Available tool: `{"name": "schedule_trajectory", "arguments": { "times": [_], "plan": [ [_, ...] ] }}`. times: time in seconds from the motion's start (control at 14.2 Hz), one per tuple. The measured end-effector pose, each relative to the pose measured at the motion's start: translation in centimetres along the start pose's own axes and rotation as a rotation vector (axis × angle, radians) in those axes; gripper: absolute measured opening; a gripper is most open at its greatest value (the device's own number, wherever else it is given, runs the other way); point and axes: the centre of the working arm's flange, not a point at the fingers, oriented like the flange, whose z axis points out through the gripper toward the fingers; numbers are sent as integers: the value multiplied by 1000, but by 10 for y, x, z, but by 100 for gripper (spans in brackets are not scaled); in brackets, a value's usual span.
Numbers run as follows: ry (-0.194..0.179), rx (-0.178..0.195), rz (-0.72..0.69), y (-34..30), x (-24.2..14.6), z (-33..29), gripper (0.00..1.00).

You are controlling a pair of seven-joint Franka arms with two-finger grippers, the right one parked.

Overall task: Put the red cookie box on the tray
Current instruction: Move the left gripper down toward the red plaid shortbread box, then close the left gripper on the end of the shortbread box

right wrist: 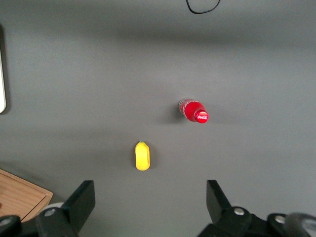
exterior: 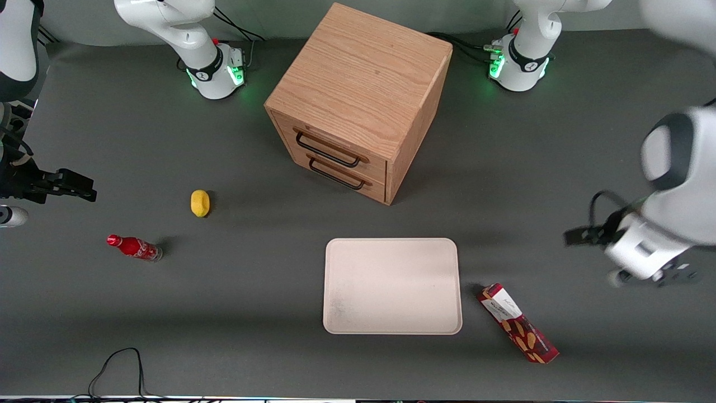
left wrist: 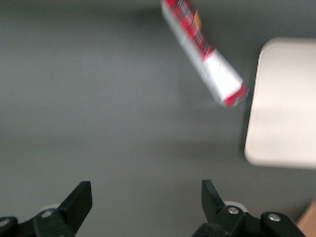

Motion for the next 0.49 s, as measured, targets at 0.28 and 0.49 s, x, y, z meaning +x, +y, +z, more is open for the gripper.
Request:
{"name": "schedule_trajectory", "arguments": {
  "times": [0.28,0.49],
  "plan": [
    [76,-111,-280,37,32,67,99],
    [120,-152,-462,43,47,108,99]
  ]
}}
